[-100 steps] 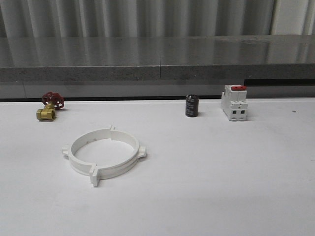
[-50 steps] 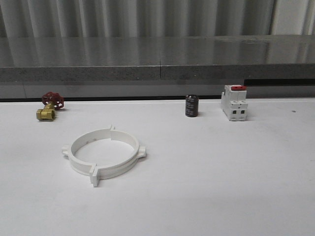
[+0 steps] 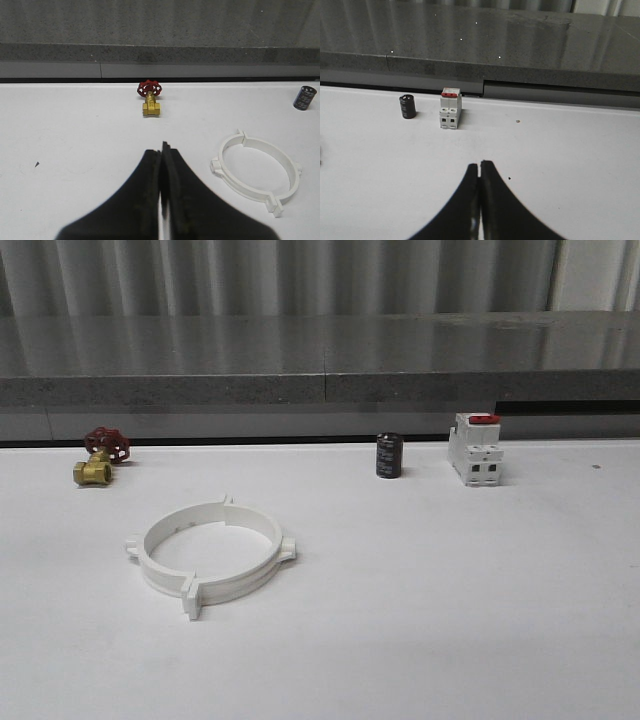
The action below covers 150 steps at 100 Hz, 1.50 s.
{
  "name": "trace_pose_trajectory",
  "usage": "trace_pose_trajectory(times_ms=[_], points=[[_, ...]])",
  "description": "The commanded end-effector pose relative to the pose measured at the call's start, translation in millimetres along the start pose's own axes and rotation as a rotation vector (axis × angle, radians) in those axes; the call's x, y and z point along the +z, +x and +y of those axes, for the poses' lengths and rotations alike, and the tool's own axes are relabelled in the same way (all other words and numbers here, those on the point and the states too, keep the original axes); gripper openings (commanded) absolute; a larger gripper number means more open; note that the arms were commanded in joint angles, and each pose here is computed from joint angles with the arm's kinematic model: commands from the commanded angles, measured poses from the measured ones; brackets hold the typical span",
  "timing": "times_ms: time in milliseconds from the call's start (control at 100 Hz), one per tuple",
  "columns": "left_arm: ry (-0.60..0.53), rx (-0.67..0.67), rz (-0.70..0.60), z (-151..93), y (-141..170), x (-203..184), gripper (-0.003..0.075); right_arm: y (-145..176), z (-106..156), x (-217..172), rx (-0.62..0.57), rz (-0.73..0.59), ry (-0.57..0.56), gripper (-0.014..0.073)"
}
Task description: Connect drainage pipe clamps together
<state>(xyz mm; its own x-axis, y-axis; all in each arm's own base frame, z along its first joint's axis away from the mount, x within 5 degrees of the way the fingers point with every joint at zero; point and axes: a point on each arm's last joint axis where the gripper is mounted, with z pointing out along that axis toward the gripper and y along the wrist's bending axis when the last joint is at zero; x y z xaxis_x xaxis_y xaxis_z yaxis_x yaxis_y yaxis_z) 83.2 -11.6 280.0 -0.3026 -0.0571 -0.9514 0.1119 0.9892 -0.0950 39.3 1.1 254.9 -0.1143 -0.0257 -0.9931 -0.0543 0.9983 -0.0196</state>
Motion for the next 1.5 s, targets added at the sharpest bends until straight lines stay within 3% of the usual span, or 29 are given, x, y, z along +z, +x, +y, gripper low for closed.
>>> trace_pose_trajectory(times_ms=[0,190,560,1490], points=[[0.023,-0.004,-0.095,-2.7,-15.2,-3.2,-0.002,-3.6,0.4,1.1,0.013,-0.133,0.019,-0.0066],[0.023,-0.004,-0.093,-2.7,-15.2,-2.9,-0.002,19.8,-2.5,9.8,0.061,-0.153,0.083,-0.0066],[0.023,-0.004,-0.093,-2.7,-15.2,-2.9,-0.002,45.0,-2.9,20.2,0.11,-0.188,0.081,-0.0066],[0.023,-0.004,-0.093,-2.7,-15.2,-2.9,-0.002,43.5,-2.9,19.9,0.068,-0.199,0.083,-0.0066]])
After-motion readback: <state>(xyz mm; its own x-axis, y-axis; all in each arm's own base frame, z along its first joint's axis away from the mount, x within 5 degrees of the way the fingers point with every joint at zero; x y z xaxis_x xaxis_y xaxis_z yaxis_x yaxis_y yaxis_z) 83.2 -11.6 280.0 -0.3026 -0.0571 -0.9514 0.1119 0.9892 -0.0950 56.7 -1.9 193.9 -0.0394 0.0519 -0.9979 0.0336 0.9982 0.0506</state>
